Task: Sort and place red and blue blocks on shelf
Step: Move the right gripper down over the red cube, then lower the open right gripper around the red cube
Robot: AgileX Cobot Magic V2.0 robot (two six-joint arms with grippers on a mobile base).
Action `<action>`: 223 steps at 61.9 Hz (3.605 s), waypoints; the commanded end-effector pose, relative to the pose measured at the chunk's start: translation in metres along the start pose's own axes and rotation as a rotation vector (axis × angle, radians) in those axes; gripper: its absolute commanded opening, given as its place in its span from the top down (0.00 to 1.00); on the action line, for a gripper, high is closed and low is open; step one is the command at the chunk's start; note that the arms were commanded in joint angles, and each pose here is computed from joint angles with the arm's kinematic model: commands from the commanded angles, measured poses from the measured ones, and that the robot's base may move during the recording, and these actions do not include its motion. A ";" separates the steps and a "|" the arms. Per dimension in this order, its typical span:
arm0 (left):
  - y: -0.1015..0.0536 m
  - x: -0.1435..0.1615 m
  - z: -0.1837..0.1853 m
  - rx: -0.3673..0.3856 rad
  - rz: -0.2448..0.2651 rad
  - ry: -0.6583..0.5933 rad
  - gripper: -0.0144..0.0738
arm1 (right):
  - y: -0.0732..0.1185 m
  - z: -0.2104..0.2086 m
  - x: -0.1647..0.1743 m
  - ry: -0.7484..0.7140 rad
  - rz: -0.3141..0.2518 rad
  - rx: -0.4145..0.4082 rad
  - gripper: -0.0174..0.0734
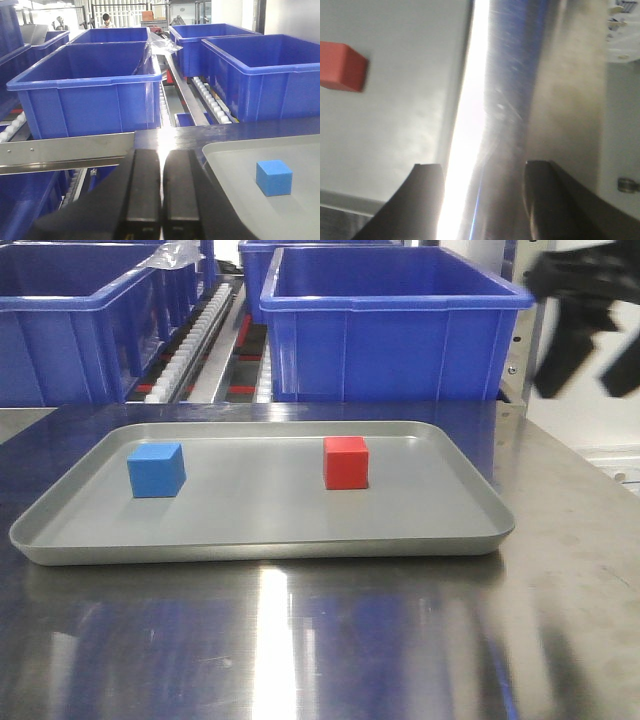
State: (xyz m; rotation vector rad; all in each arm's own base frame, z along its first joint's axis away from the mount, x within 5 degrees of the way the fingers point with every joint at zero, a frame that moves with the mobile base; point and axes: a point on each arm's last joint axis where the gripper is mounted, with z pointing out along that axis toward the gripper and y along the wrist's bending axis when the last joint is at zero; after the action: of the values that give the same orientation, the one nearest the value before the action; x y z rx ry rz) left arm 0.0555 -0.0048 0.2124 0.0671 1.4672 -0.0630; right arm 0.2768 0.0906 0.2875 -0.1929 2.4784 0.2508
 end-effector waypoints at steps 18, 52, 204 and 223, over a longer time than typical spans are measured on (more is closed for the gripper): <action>-0.002 0.006 -0.001 0.028 -0.010 -0.056 0.70 | 0.060 0.016 -0.055 -0.088 -0.030 -0.162 0.29; -0.002 0.006 -0.001 0.028 -0.010 -0.056 0.70 | 0.104 0.062 -0.070 0.047 -0.081 -0.218 0.29; -0.002 0.006 -0.001 0.028 -0.010 -0.056 0.70 | 0.108 0.103 -0.067 0.041 -0.077 -0.206 0.13; -0.002 0.006 -0.001 0.028 -0.010 -0.056 0.70 | 0.107 0.103 -0.067 0.034 -0.089 -0.199 0.13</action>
State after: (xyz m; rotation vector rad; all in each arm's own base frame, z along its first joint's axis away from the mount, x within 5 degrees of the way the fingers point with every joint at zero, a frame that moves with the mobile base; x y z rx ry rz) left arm 0.0555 -0.0048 0.2124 0.0671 1.4672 -0.0630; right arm 0.3680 0.2235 0.2247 -0.3929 2.6049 0.4290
